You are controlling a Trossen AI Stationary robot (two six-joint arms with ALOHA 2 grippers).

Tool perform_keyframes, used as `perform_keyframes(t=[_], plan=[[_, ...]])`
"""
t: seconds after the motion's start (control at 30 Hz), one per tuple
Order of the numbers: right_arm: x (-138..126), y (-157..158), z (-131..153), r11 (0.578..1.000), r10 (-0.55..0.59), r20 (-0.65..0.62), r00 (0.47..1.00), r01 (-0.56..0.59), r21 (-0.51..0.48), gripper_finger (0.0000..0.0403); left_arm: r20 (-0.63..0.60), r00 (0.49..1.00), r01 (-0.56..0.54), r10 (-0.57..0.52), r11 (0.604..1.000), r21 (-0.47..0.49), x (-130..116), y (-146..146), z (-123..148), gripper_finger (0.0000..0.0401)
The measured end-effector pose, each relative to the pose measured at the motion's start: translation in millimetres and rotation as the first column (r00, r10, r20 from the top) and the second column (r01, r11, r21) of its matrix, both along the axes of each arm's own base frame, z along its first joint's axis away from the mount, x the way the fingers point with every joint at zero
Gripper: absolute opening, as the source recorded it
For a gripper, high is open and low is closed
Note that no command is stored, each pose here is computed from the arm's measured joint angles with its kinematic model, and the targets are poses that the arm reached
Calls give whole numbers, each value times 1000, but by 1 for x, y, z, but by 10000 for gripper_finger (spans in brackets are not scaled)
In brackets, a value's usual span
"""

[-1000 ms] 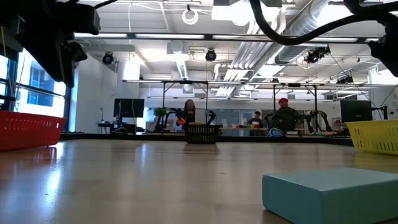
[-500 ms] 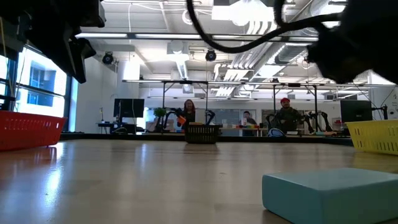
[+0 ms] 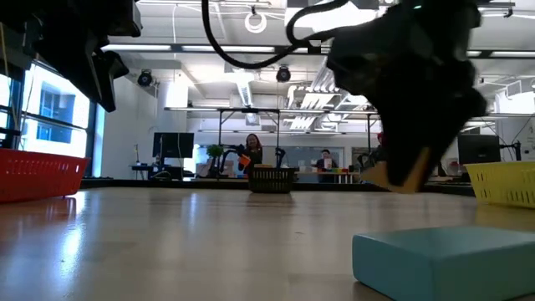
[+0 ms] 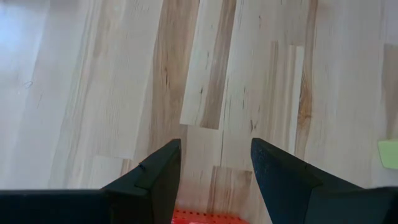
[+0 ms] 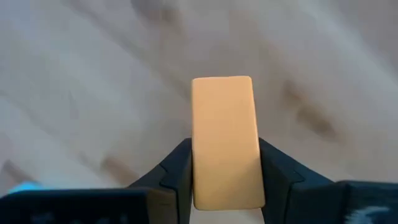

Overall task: Sort & place blocks by color
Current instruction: Put the orange block into the black bin

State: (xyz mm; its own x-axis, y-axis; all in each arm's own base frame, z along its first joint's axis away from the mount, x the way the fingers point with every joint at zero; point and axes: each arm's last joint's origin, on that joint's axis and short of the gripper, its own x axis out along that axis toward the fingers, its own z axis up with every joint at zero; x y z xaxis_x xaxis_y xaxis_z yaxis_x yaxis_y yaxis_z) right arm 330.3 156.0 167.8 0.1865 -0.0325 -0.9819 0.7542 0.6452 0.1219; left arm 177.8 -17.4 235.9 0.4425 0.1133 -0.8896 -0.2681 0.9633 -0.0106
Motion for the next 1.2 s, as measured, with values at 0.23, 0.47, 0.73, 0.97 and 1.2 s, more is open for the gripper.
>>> perform_keyframes(t=[0.23, 0.47, 0.73, 0.97, 1.2], plan=[[13, -36, 16, 991, 32, 99, 995, -19, -132, 108, 1, 1000, -2, 2, 1000, -1, 0, 0, 0, 179], [34, -73, 22, 963, 101, 191, 976, -47, -266, 108, 1, 1000, -3, 3, 1000, -2, 0, 0, 0, 179], [60, -125, 31, 920, 156, 315, 936, -22, -391, 108, 1, 1000, -5, 5, 1000, -3, 0, 0, 0, 179], [72, -173, 40, 878, 168, 384, 908, 39, -477, 108, 0, 1000, -4, 4, 1000, -3, 0, 0, 0, 179], [72, -223, 45, 818, 141, 387, 911, 113, -563, 108, 0, 1000, -2, 2, 1000, -3, 0, 0, 0, 179]])
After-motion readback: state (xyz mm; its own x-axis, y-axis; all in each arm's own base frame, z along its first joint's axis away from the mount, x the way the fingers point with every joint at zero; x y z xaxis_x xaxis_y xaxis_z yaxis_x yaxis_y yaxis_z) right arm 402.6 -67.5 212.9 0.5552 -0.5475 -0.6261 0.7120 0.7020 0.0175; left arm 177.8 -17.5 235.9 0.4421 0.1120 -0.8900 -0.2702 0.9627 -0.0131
